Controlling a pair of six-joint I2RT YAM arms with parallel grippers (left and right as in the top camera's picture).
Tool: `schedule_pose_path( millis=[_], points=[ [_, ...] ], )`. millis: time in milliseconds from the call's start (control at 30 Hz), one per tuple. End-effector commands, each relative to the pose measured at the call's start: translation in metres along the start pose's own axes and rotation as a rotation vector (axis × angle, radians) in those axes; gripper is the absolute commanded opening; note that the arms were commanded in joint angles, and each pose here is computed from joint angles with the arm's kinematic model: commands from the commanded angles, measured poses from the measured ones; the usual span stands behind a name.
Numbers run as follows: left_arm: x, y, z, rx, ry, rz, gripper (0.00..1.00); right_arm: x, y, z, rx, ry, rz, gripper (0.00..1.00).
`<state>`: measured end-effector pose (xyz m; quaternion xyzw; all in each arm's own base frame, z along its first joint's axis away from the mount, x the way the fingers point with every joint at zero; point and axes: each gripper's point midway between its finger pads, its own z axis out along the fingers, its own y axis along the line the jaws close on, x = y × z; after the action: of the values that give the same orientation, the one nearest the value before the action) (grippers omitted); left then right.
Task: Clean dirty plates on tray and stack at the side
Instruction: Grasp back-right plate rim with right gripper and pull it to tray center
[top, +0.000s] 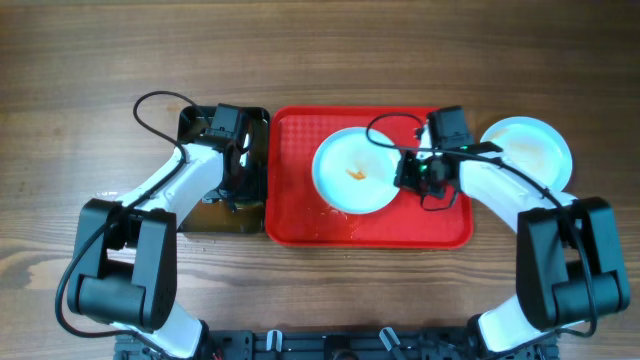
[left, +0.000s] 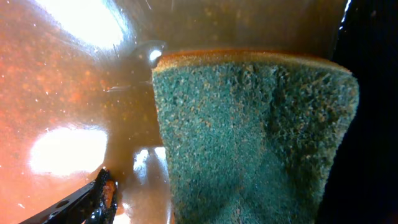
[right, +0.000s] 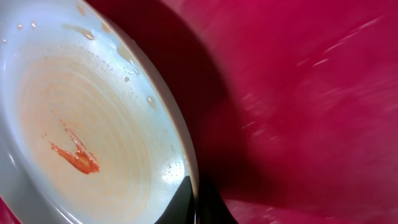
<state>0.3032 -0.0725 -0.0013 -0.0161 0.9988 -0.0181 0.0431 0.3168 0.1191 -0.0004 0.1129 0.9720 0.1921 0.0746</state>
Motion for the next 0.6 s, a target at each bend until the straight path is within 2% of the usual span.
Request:
schedule_pose_path(
  millis=[0, 67, 133, 167, 200, 233, 300, 467, 567],
  points=[
    [0.006, -0.018, 0.011, 0.088, 0.023, 0.013, 0.82, 0.023, 0.008, 0.011, 0.016, 0.062, -0.077, 0.05],
    [-0.001, -0.020, 0.011, 0.096, -0.008, 0.014, 0.81, 0.026, 0.012, 0.013, 0.017, 0.067, -0.092, 0.05],
    [-0.009, -0.022, 0.011, 0.105, -0.036, -0.017, 0.67, 0.026, 0.012, 0.013, 0.017, 0.067, -0.092, 0.05],
    [-0.011, -0.023, 0.011, 0.108, -0.043, -0.044, 0.52, 0.026, 0.012, 0.013, 0.017, 0.068, -0.092, 0.04],
    [-0.011, -0.023, 0.011, 0.109, -0.043, -0.062, 0.50, 0.026, 0.012, 0.013, 0.017, 0.068, -0.091, 0.05],
    [-0.011, -0.024, 0.012, 0.118, -0.038, -0.066, 0.42, 0.026, 0.012, 0.013, 0.017, 0.068, -0.091, 0.05],
    [-0.008, -0.028, 0.014, 0.142, -0.020, -0.066, 0.04, 0.026, 0.012, 0.013, 0.017, 0.068, -0.091, 0.05],
    [-0.005, -0.028, 0.016, 0.140, -0.005, -0.071, 0.04, 0.026, 0.012, 0.013, 0.016, 0.069, -0.091, 0.04],
    [-0.011, -0.030, 0.003, 0.153, -0.046, -0.067, 0.04, 0.026, 0.012, 0.013, 0.014, 0.070, -0.092, 0.05]
  ],
)
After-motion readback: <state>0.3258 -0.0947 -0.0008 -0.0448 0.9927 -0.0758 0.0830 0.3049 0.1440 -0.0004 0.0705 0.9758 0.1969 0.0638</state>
